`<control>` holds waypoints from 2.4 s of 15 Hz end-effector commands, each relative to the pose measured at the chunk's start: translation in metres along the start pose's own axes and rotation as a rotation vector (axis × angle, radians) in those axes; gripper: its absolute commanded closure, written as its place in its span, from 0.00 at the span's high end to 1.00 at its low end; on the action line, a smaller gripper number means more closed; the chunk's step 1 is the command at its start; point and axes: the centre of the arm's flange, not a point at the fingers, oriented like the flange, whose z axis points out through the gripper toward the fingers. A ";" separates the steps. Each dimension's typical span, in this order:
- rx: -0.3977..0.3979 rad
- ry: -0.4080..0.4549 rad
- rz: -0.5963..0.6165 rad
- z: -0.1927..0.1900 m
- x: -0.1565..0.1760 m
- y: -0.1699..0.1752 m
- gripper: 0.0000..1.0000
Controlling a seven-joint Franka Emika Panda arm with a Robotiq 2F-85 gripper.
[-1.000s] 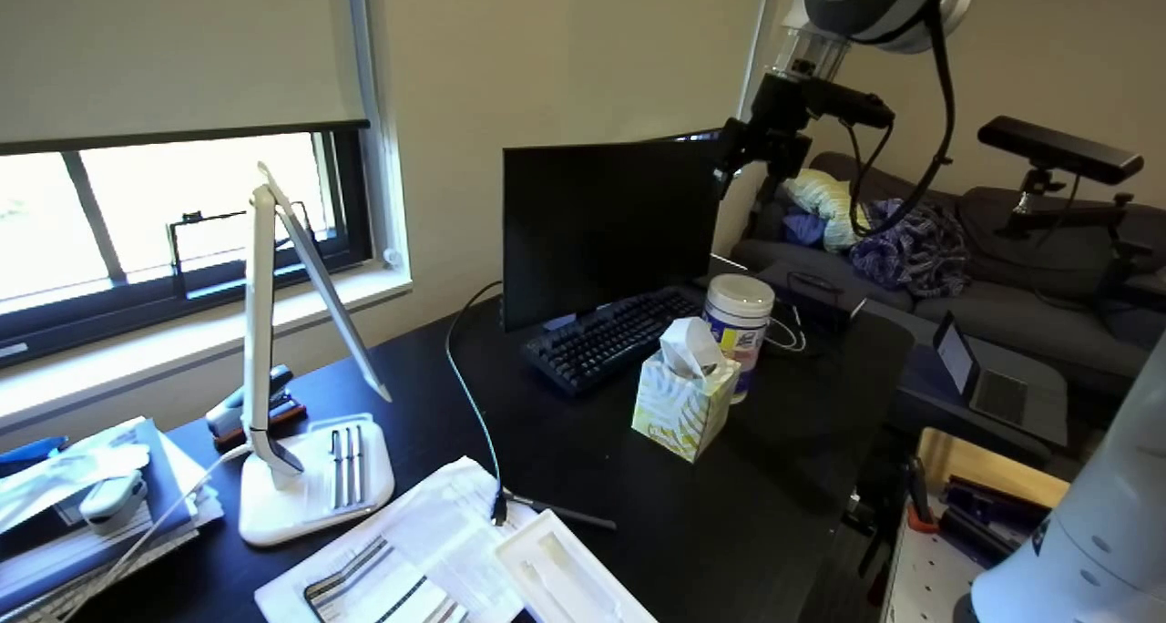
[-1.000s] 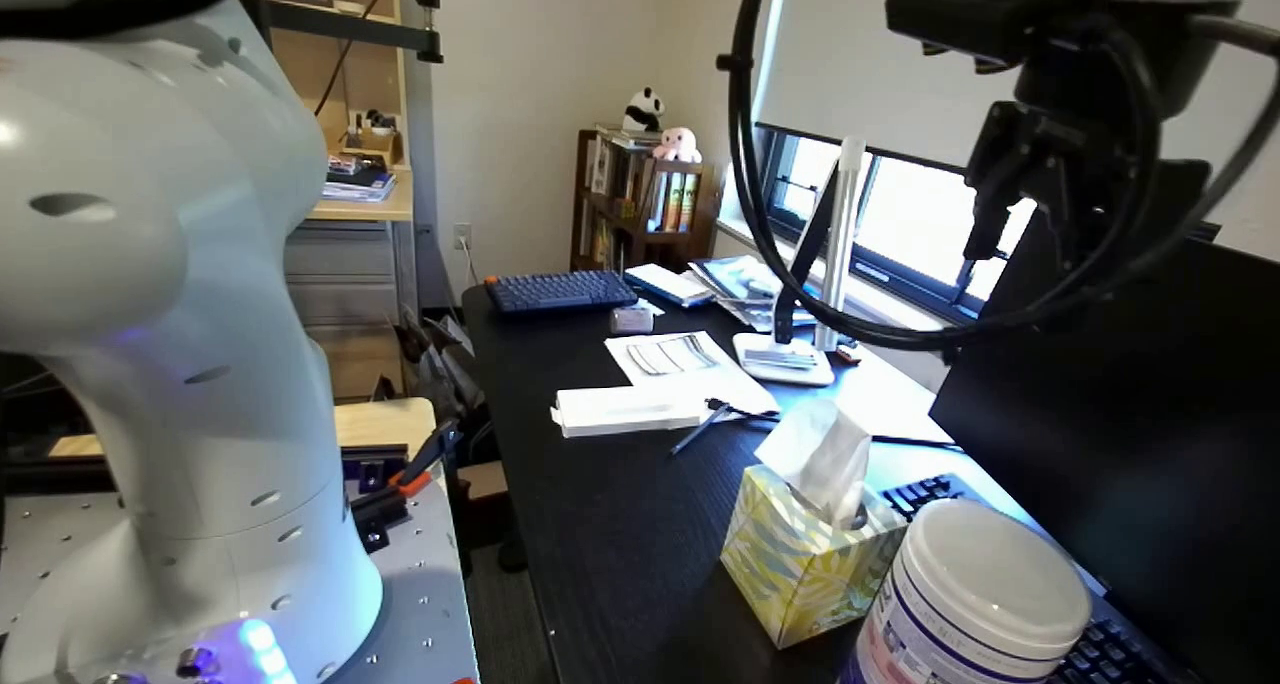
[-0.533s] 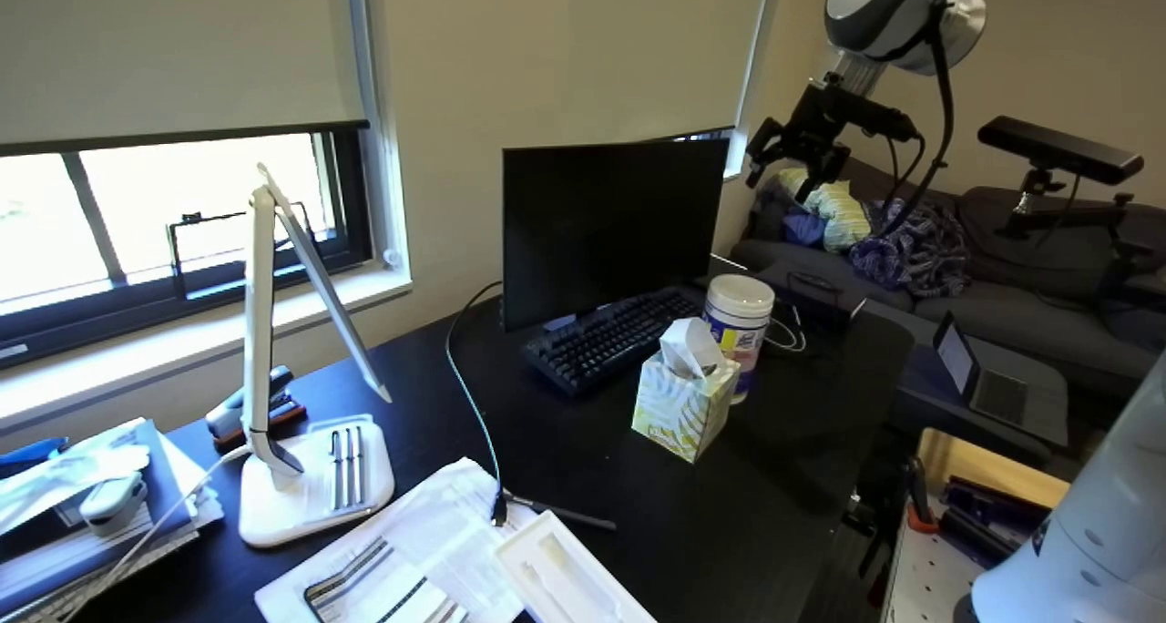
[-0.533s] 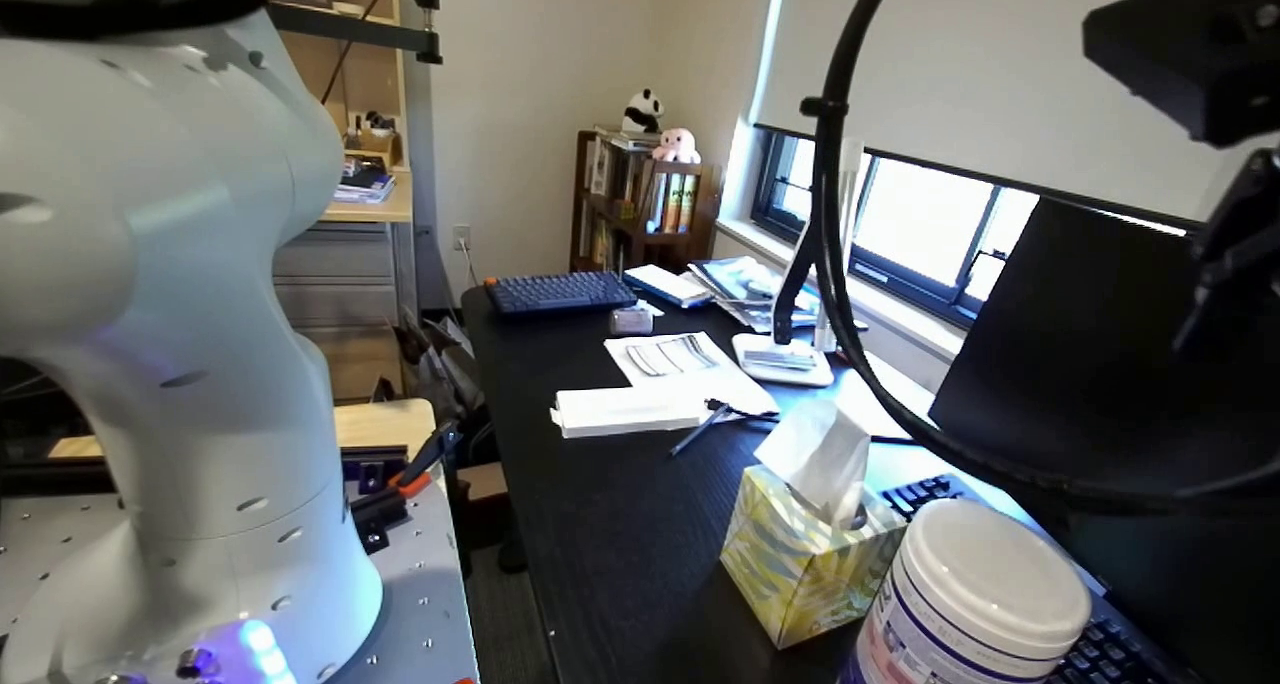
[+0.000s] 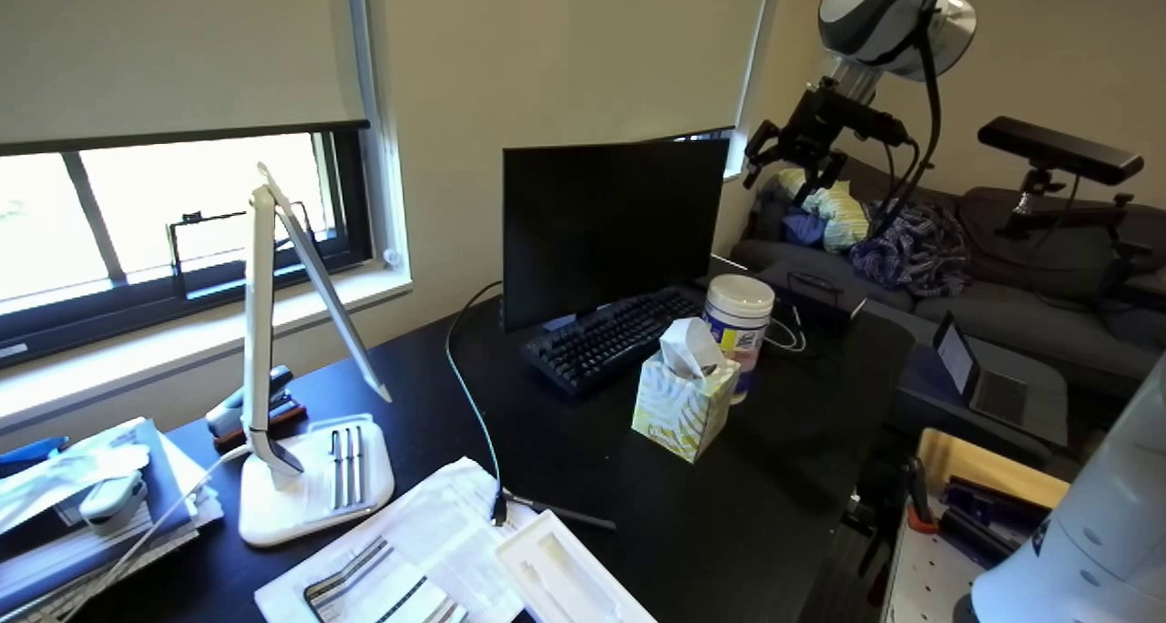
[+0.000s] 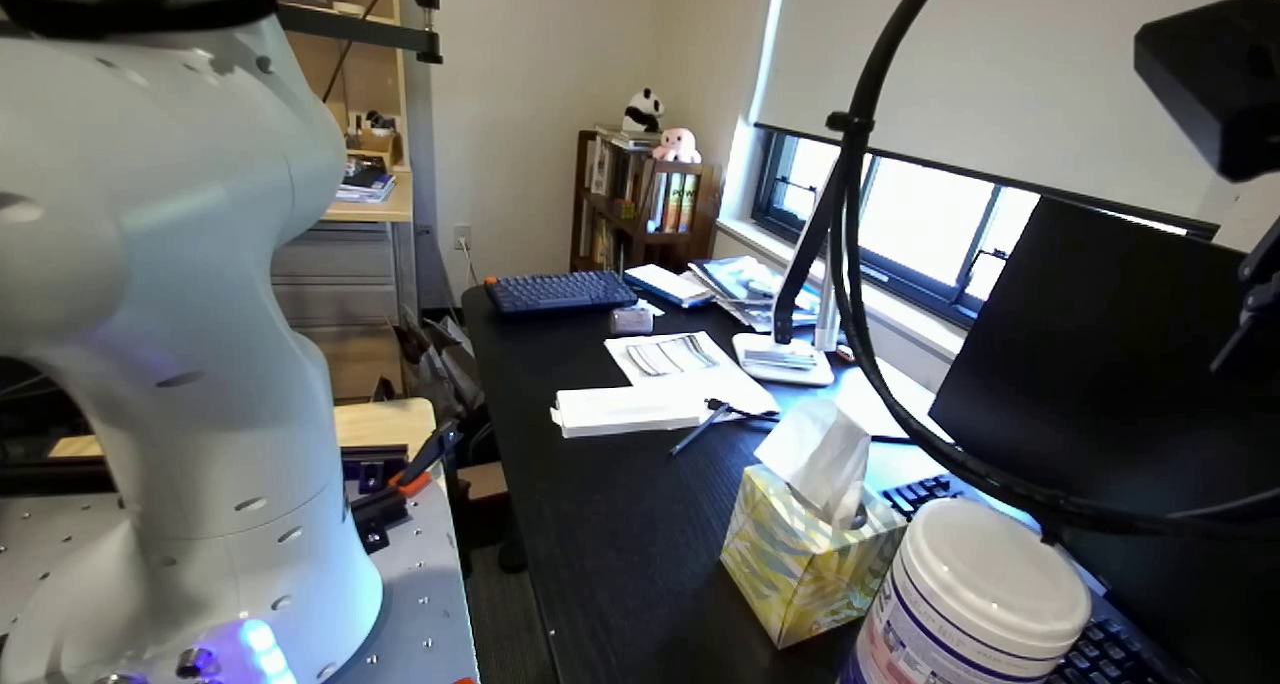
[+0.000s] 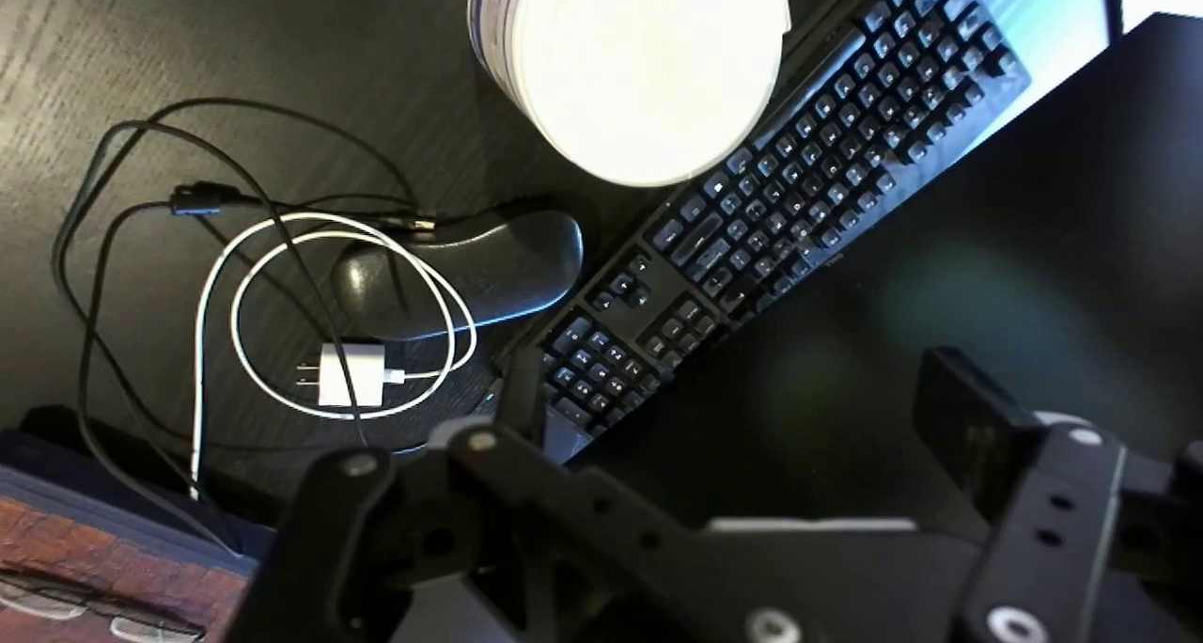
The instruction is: Move the black cable to the left
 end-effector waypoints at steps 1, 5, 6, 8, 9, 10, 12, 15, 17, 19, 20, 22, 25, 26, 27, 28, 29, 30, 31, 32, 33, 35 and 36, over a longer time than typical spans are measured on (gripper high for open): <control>-0.049 0.001 0.057 0.012 0.009 0.016 1.00; -0.097 0.044 0.232 0.049 0.045 0.077 1.00; -0.110 0.049 0.276 0.058 0.053 0.095 1.00; -0.134 0.051 0.325 0.077 0.062 0.124 1.00; -0.139 0.055 0.343 0.085 0.064 0.135 1.00; -0.140 0.064 0.358 0.097 0.069 0.145 1.00; -0.141 0.051 0.384 0.117 0.073 0.155 1.00; -0.149 0.023 0.401 0.146 0.083 0.158 1.00; -0.158 0.013 0.406 0.165 0.091 0.156 1.00; -0.164 0.009 0.398 0.184 0.100 0.151 1.00; -0.169 0.004 0.391 0.195 0.103 0.147 1.00; -0.179 -0.001 0.365 0.208 0.106 0.140 1.00; -0.192 0.007 0.327 0.223 0.108 0.134 1.00; -0.203 0.006 0.312 0.227 0.107 0.134 1.00; -0.211 0.009 0.298 0.230 0.108 0.133 1.00; -0.223 0.006 0.280 0.232 0.105 0.135 1.00; -0.233 0.006 0.264 0.235 0.105 0.136 1.00; -0.248 0.006 0.251 0.239 0.104 0.139 1.00; -0.254 0.003 0.239 0.241 0.104 0.139 1.00; -0.257 0.001 0.225 0.243 0.102 0.139 0.75; -0.262 -0.002 0.211 0.243 0.101 0.139 0.73; -0.252 -0.005 0.196 0.242 0.098 0.136 0.60; -0.246 -0.013 0.191 0.240 0.097 0.135 0.53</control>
